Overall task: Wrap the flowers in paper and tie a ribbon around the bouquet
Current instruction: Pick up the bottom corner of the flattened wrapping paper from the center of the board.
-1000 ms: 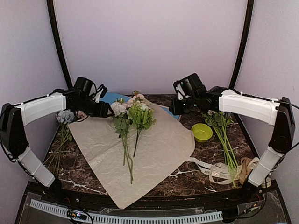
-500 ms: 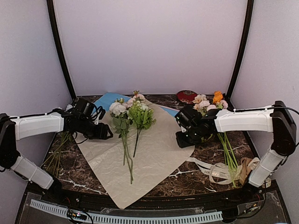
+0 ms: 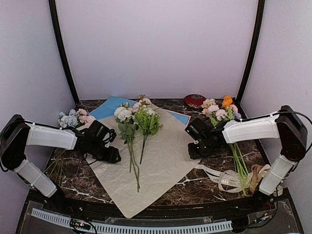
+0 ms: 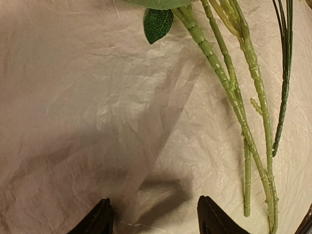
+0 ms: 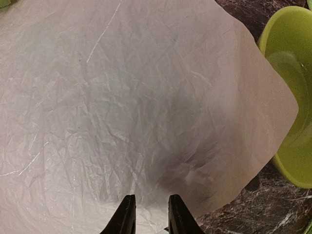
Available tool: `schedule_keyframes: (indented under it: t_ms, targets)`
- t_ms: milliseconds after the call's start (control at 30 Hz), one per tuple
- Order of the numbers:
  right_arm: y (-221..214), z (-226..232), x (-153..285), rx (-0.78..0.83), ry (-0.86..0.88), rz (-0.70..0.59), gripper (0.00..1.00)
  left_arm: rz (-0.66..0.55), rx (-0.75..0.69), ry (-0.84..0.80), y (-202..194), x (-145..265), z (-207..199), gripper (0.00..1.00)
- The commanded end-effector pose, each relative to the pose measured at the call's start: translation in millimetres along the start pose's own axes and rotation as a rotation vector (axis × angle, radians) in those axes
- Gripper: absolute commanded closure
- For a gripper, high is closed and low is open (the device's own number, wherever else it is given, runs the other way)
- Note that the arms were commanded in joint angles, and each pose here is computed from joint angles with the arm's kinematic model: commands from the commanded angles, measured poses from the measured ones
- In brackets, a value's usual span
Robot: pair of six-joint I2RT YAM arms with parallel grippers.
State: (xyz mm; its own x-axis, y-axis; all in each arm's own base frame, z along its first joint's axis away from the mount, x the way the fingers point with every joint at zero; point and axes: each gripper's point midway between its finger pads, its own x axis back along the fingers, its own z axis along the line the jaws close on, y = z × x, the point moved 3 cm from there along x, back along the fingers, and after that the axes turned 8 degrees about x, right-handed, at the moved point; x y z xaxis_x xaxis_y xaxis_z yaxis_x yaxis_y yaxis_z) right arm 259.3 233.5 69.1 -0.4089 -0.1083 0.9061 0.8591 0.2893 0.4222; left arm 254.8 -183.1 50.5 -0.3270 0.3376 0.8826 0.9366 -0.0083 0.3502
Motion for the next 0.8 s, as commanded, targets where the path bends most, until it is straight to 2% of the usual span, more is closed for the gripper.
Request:
schedule_keyframes:
  t_ms: [0,100,200,333,467,567,667,700,767]
  targets:
    - [6,-11,-11,0.006,-0.061,-0.018,0.76,0.054,0.017,-0.002,-24,-11,4,0.4]
    - [8,-16,-14,0.024,-0.096,-0.013,0.76,0.074,0.01,-0.01,-30,-15,3,0.4]
    - [14,-21,-11,0.044,-0.129,-0.019,0.76,0.09,-0.063,-0.042,-39,-18,-16,0.4]
    - [27,-20,1,0.094,-0.136,-0.052,0.76,0.069,-0.067,-0.084,-34,-16,-26,0.4]
    - [39,-15,17,0.152,-0.115,-0.093,0.76,0.01,-0.089,-0.051,-21,-3,-26,0.4]
    - [44,9,30,0.244,-0.034,-0.127,0.76,-0.059,-0.135,-0.011,-5,16,-27,0.39]
    - [42,47,39,0.36,0.114,-0.144,0.75,-0.127,-0.22,-0.056,8,41,-41,0.39]
    - [38,59,40,0.389,0.177,-0.141,0.75,-0.152,-0.267,-0.094,9,50,-49,0.4]
    - [29,82,42,0.433,0.306,-0.12,0.74,-0.2,-0.471,-0.177,-3,66,-74,0.46]
